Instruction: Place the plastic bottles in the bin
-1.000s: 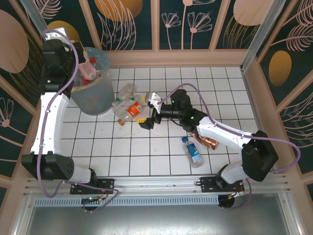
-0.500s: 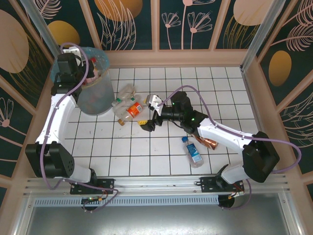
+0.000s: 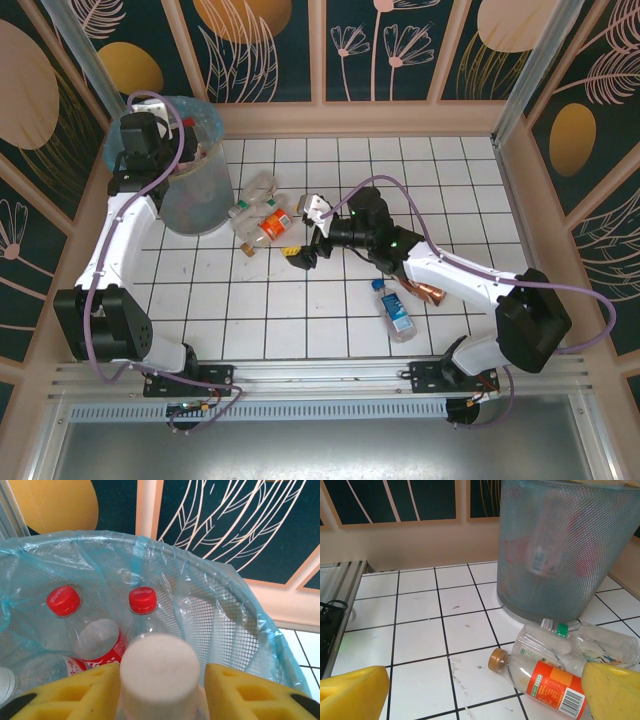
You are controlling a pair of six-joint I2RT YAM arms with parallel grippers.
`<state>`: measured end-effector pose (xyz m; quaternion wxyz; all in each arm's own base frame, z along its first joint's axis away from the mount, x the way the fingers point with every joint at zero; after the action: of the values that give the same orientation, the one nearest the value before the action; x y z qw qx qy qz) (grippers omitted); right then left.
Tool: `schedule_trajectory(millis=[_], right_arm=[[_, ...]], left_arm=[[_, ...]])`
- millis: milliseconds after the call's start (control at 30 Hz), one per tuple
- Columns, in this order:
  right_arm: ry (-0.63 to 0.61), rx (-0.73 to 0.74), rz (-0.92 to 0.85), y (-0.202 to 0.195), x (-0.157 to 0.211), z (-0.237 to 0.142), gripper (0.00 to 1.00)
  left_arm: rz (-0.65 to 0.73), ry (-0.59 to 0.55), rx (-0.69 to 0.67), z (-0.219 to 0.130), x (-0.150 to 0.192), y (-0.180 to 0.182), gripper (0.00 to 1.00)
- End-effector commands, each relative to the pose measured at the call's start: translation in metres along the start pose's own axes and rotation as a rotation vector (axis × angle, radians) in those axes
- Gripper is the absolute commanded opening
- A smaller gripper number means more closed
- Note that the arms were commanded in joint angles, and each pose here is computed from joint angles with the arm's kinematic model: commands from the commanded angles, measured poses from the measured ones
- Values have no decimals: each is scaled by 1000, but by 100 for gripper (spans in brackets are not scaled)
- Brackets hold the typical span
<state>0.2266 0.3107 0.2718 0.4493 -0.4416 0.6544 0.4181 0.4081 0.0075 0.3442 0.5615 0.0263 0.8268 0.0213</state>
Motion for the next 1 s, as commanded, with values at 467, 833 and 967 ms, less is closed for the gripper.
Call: schedule_trajectory(millis=[467, 833, 967], right_arm=[[37, -11, -42, 3, 0, 12, 99], [55, 59, 1, 2, 4, 8, 99], [74, 237, 138, -22, 1, 9, 99]], left_arm=[[11, -134, -72, -26, -109, 20, 34], [-80, 0, -67, 16, -74, 51, 23], [-85, 50, -65, 17, -44, 48, 22]])
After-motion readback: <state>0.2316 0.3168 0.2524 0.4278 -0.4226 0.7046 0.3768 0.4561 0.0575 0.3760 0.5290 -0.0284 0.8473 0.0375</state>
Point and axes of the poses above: each hand's point on the last joint's axis, 136 mm out from that joint toward the fingers, its own z axis out along the fingers, its own y axis along the line the jaws close on, x = y × z, the point moved 7 cm from there along -z, back along the fingers, and after that the axes turned 14 degrees about z, right-handed, at the moved point
